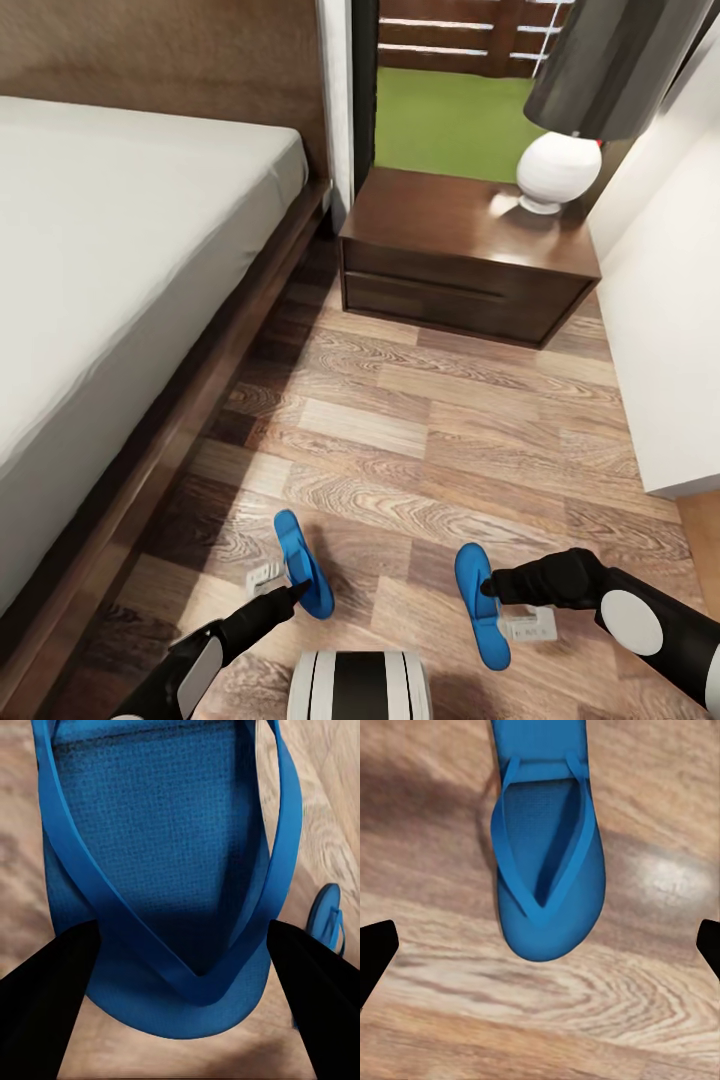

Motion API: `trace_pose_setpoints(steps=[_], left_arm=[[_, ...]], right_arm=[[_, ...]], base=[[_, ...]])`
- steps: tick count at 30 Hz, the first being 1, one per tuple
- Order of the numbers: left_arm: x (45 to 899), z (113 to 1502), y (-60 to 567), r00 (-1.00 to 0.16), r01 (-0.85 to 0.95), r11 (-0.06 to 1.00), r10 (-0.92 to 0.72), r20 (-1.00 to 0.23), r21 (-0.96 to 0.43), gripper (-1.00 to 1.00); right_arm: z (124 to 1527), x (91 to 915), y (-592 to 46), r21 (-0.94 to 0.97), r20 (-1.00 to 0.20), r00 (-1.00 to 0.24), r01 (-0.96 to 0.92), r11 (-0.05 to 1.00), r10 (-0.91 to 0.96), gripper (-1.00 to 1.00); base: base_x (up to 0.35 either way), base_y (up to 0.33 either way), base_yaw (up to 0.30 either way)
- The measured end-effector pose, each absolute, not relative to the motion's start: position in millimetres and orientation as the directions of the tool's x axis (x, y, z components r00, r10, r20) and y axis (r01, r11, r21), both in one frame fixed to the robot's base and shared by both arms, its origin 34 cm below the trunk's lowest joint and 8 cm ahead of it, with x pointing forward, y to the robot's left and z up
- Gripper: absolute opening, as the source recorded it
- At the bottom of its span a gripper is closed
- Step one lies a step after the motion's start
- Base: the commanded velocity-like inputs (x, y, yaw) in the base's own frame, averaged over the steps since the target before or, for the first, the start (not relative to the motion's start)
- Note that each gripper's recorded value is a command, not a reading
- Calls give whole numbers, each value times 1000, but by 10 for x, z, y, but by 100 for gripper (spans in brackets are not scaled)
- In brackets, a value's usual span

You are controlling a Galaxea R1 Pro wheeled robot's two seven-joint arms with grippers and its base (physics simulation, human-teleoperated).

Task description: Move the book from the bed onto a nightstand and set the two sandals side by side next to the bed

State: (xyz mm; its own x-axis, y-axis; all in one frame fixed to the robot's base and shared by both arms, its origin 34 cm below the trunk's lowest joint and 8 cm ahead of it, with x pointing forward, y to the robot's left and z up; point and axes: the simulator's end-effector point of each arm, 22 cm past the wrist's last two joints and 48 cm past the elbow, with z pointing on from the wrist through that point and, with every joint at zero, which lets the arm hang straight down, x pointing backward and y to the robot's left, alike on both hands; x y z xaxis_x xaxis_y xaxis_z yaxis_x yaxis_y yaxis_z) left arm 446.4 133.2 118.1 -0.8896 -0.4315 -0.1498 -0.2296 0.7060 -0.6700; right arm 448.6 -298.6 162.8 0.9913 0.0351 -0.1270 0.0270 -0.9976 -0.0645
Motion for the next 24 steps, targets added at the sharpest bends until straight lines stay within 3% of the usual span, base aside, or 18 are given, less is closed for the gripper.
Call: trace_pose_setpoints(steps=[18, 24], left_arm=[[4181, 910, 1330, -898, -276, 705, -431, -85, -653, -100], [4564, 1059, 1371, -883, -225, 699, -441, -162, -679, -100]], right_arm=[[1350, 4232, -2985, -67, -200, 979, 22, -998, 35, 100], [1356, 4232, -2974, -69, -200, 979, 24, -997, 37, 100]], base=[[0, 0, 0], [0, 0, 0]])
